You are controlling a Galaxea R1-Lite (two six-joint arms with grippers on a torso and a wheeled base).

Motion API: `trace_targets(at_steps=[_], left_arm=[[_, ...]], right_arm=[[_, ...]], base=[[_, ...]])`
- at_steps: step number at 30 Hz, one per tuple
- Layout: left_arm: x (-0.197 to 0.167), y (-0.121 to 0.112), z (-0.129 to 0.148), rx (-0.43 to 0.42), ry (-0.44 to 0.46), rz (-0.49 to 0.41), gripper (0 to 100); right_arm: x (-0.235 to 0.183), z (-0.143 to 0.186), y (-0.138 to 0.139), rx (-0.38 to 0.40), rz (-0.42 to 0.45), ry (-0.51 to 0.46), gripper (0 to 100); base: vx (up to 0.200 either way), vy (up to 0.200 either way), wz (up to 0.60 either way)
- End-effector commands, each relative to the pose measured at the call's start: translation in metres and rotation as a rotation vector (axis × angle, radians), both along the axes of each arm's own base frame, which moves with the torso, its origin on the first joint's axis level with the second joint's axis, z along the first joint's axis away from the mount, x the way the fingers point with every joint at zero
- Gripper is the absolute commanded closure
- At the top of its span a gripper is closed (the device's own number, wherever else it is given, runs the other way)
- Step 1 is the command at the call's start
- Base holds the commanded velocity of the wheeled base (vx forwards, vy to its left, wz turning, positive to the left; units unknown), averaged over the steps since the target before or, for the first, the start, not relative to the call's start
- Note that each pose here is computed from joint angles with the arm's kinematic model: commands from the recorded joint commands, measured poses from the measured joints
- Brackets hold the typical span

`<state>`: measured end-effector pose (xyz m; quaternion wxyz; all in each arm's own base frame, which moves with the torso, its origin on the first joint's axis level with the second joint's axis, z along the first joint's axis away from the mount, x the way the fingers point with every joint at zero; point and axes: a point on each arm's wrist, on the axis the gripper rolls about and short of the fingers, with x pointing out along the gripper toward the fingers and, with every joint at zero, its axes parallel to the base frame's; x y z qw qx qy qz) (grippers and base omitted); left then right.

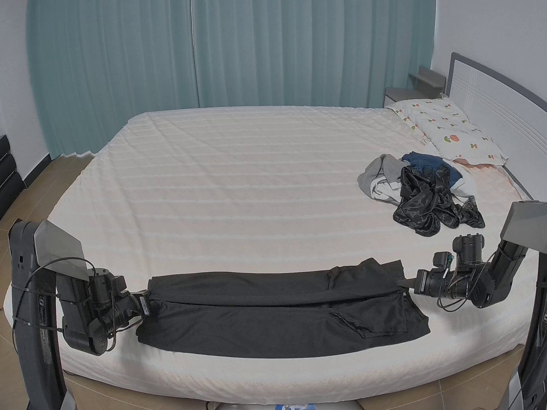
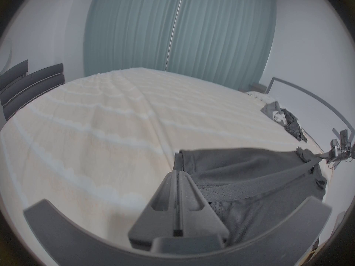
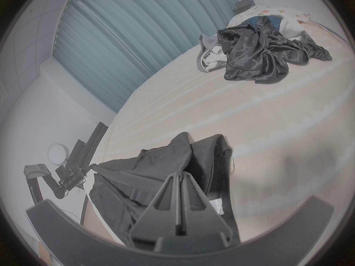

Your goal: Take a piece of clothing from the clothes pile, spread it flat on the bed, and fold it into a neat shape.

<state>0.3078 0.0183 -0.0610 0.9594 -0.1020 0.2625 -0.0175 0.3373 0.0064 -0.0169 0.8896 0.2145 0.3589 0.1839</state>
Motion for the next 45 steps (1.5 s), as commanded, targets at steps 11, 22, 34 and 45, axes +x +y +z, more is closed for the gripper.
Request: trace_targets(at_steps=[11,22,34,45], left_arm=[[-0.006,-0.001,-0.003,0.003,0.018,0.010,0],[-0.017,0.011,0.027,-0.117,-0.023,0.126,0],[-0.015,0.017,0.060,-0.236,-0.130,0.196,0],[0.055,-0.015,0.053,-0.295,-0.110,0.096,0]], right_arm=[[-0.002,-0.002,-0.001,0.010,-0.009,0.016,0],[0.000,0.038,-0.016,0.095,-0.116,-0.049,0],[0.021,0.039,-0.018,0.239,-0.216,-0.006,0],[0.028,0.013,-0.015,0.284,-0.245,0.053,0]], base=[[0.000,0.000,0.00],[0.000,0.000,0.00],[0.000,0.000,0.00],[0.000,0.000,0.00]])
